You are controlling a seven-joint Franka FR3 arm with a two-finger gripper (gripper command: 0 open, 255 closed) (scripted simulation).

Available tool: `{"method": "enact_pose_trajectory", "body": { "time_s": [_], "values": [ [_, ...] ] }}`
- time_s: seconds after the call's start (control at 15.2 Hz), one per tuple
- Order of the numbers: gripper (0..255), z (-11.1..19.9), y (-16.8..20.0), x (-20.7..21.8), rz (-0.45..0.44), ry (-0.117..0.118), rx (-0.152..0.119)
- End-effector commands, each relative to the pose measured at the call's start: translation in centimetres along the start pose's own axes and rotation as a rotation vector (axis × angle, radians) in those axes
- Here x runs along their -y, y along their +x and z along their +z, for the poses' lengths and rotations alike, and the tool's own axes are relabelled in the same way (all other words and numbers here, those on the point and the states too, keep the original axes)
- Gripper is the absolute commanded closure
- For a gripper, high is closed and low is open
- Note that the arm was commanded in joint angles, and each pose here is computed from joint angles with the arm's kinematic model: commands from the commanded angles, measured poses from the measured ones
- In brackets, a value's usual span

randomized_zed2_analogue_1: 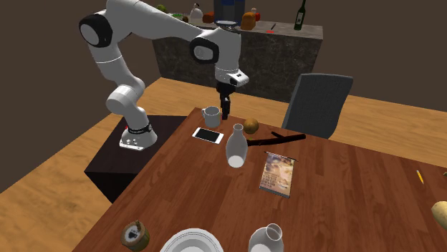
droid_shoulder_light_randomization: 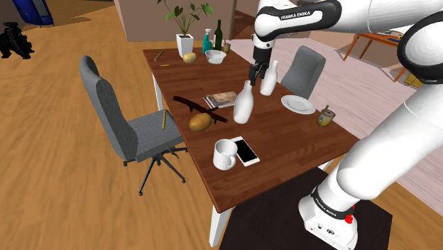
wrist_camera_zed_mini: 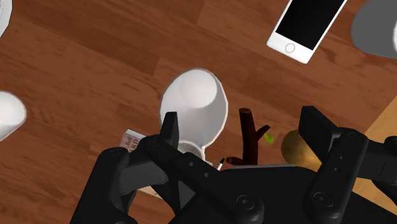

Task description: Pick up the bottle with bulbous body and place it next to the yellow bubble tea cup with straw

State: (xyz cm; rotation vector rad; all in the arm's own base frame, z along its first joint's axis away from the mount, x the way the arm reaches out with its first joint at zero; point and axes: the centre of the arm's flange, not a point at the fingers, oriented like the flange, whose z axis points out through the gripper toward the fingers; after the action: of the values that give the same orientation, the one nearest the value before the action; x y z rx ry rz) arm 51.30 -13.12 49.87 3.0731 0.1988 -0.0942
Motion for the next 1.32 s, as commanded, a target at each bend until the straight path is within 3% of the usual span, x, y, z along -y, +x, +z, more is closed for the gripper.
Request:
{"method": "enact_pose_trajectory", "body": {
  "time_s": [0.0,0.26,0.79,1.25],
  "values": [
    [0,0.9,2.3,-1.5,0.002,0.009,0.009],
    [0,2.9,6.3,-5.0,0.007,0.028,0.028],
    [0,7.0,6.3,-5.0,0.007,0.028,0.029],
    [0,7.0,6.3,-5.0,0.007,0.028,0.029]
  ]
}}
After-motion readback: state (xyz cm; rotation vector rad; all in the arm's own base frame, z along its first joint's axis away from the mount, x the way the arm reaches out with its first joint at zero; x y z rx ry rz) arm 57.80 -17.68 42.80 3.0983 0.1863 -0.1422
